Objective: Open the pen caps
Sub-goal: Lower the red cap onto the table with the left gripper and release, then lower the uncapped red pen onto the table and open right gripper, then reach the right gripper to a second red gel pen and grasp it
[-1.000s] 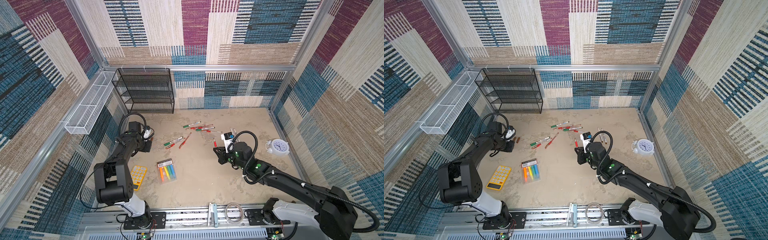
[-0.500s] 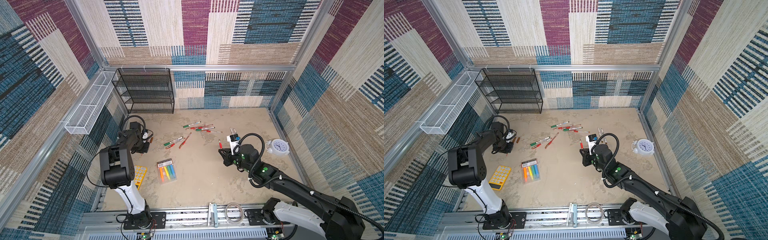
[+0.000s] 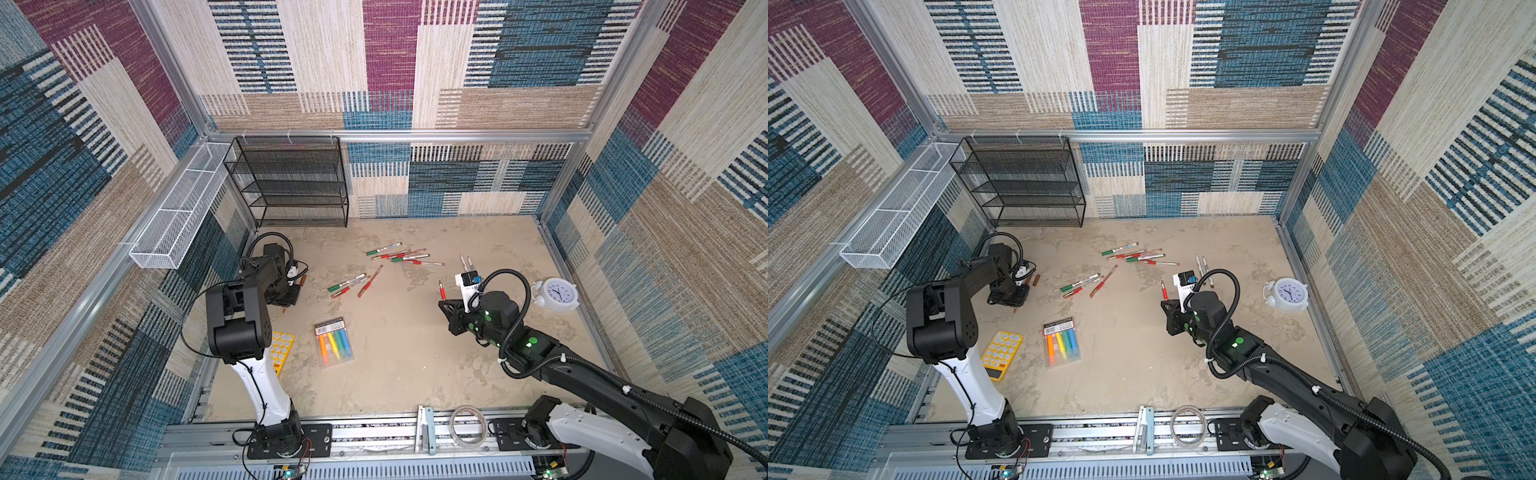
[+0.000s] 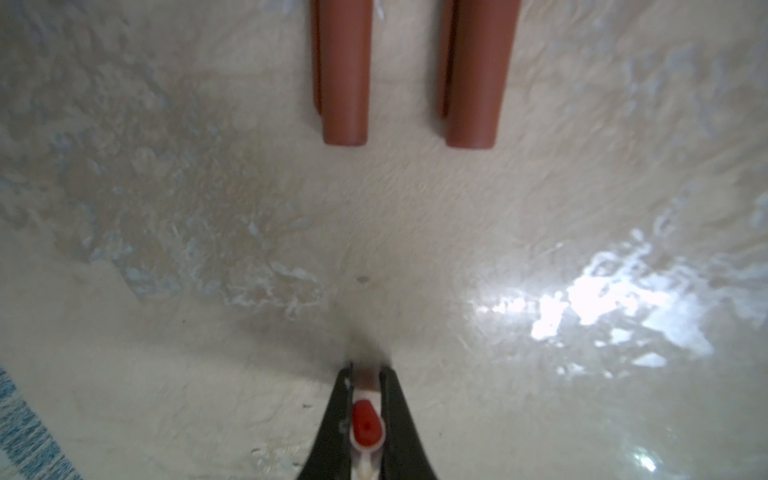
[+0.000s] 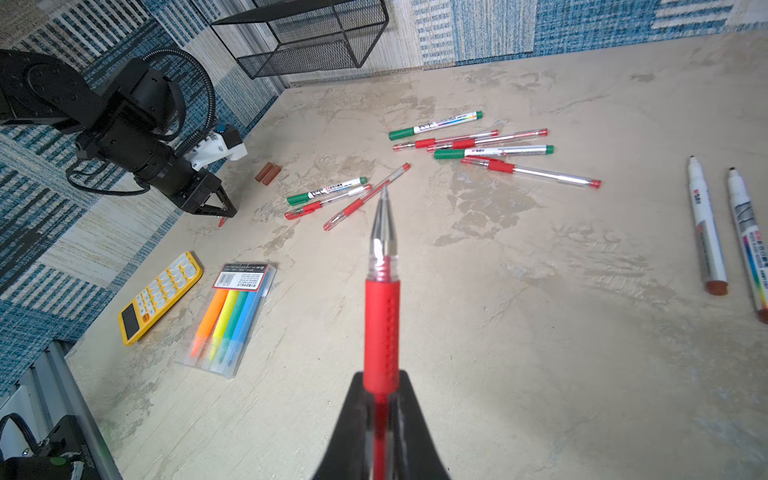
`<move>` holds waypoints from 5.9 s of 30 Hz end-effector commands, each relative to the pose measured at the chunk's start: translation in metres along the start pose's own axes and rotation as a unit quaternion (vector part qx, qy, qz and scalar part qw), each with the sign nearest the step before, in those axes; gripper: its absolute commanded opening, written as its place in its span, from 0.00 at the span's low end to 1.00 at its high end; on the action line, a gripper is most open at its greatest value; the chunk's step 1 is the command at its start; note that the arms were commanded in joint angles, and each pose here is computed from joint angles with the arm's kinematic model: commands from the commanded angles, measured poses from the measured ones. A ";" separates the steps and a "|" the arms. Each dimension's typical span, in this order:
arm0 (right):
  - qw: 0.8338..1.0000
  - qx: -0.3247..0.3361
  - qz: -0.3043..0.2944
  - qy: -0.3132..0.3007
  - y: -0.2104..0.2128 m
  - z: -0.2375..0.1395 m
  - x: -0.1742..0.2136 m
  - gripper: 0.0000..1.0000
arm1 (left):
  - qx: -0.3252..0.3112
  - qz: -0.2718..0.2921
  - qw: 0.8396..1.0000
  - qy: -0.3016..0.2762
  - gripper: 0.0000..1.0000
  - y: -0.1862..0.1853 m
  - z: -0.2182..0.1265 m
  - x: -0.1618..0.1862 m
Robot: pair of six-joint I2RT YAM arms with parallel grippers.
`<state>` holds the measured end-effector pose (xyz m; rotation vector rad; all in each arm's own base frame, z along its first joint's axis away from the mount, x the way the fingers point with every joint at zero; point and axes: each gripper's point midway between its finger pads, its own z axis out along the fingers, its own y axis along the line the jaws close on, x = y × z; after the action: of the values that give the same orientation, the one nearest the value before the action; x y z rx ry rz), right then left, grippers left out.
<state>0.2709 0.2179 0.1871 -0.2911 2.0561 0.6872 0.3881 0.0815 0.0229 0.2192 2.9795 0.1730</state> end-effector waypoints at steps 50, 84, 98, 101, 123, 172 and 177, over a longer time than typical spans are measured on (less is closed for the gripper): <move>0.981 0.145 -0.023 0.127 -0.106 0.047 0.000 0.00 | 0.179 -0.017 0.910 -0.373 0.86 -0.100 -0.204 0.032; 0.912 0.290 0.045 0.286 -0.257 0.021 0.096 0.05 | 0.189 -0.039 0.901 -0.389 0.85 -0.097 -0.207 0.028; 0.916 0.294 0.037 0.270 -0.254 0.016 0.082 0.25 | 0.190 -0.046 0.900 -0.389 0.85 -0.094 -0.209 0.027; 0.925 0.280 0.038 0.255 -0.246 0.016 0.067 0.30 | 0.188 -0.051 0.902 -0.384 0.85 -0.092 -0.208 0.027; 0.989 0.068 0.034 0.124 -0.090 0.103 -0.031 0.69 | 0.189 -0.042 0.897 -0.397 0.85 -0.095 -0.216 0.029; 0.967 -0.084 0.032 0.237 0.012 0.326 0.003 0.80 | 0.184 -0.037 0.897 -0.401 0.85 -0.096 -0.214 0.032; 0.963 -0.088 0.018 0.254 0.009 0.293 0.028 0.80 | 0.185 -0.036 0.894 -0.405 0.85 -0.096 -0.216 0.032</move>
<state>0.4689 0.4044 0.0485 -0.5541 2.4781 0.9204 0.3087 -0.0291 0.2158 0.1428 2.1677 -0.4051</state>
